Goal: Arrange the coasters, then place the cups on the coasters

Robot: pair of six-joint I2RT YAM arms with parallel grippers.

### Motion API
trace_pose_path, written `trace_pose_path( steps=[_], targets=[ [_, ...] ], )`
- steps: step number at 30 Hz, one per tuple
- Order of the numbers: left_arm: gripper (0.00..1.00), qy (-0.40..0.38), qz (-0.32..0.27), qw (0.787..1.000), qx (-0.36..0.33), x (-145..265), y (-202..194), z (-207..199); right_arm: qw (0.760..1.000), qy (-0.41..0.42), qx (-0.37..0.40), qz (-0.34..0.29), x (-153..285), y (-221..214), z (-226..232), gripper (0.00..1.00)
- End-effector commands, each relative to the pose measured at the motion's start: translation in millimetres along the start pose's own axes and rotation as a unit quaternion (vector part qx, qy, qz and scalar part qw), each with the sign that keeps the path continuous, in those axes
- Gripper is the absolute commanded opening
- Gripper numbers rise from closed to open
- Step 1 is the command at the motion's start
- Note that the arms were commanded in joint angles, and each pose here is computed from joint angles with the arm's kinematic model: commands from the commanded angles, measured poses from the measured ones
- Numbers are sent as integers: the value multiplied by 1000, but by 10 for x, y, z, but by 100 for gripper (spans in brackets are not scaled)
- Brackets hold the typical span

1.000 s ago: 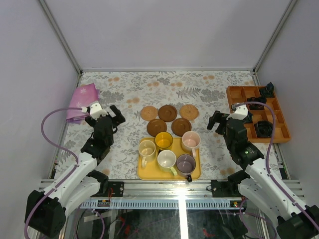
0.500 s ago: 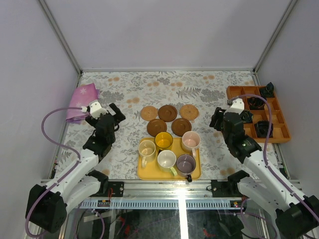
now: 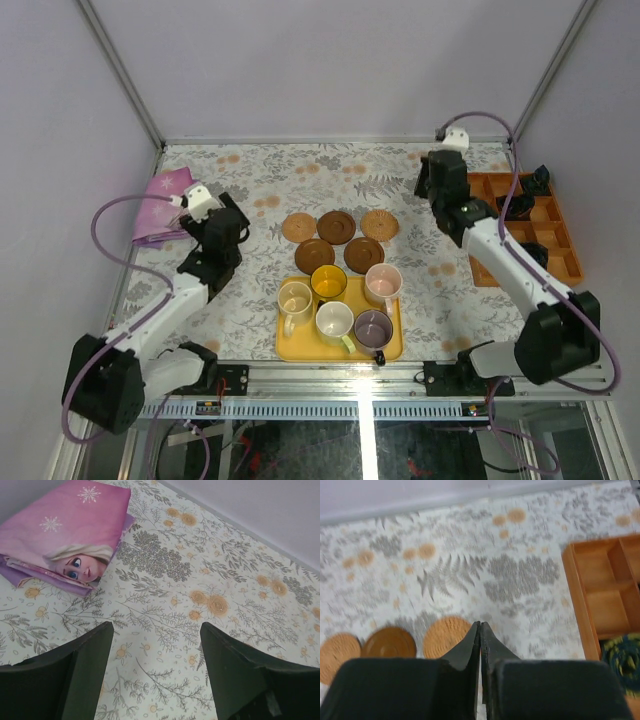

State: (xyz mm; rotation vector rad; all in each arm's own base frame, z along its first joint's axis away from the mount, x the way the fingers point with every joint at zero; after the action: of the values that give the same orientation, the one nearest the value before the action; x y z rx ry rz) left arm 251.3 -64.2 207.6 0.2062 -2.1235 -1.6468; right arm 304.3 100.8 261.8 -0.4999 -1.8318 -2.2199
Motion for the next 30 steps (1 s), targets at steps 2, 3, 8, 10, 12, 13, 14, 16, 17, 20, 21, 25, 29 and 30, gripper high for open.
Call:
trace_pose_path(
  steps=[2, 3, 8, 10, 12, 13, 14, 16, 17, 20, 21, 25, 29, 30],
  targets=[
    [71, 37, 2, 999, -37, -254, 128, -256, 996, 67, -55, 1, -443, 489, 11, 2],
    [72, 41, 10, 998, -50, -308, 121, -307, 996, 69, -57, 16, -543, 490, 2, 4],
    [74, 10, 70, 994, -87, -502, 88, -618, 989, 65, -25, 131, -917, 317, 24, 0],
    [72, -11, 81, 993, -81, -518, 116, -714, 982, 87, -24, 169, -941, 208, 52, 0],
    [68, -38, 90, 993, -72, -521, 140, -796, 974, 119, -34, 192, -925, 102, 83, 0],
    [65, -53, 96, 992, -68, -524, 148, -840, 970, 140, -40, 196, -911, 76, 107, 0],
    [61, -72, 105, 990, -66, -523, 152, -890, 965, 158, -44, 206, -905, 44, 132, 0],
    [52, -95, 125, 985, -69, -538, 125, -964, 953, 182, -42, 238, -903, 22, 170, 0],
    [49, -101, 137, 983, -74, -559, 97, -996, 943, 193, -41, 268, -879, -19, 182, 0],
    [43, -107, 174, 974, -95, -624, -10, -1064, 914, 235, -49, 327, -837, -151, 216, 0],
    [40, -108, 186, 971, -103, -649, -66, -1074, 904, 250, -55, 342, -822, -199, 227, 0],
    [28, -120, 220, 960, -121, -670, -221, -1078, 875, 264, -40, 404, -751, -391, 256, 0],
    [28, -149, 254, 947, -130, -643, -364, -1073, 858, 255, 11, 446, -648, -602, 373, 0],
    [28, -156, 262, 943, -132, -637, -401, -1071, 854, 254, 17, 454, -637, -649, 400, 0]
  ],
)
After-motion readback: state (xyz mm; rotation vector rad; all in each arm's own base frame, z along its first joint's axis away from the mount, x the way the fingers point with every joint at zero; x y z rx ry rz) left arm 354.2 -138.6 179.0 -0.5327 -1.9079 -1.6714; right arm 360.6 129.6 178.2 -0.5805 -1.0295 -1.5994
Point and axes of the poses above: each gripper's point midway between its finger pads, its own x axis back along the fingers, its own z axis along the line the jaws close on, y = z × x, the point moved 10 cm from there along x, back along the fingers, and after that the axes turned 5 degrees about -x, right-handed, at the moved point
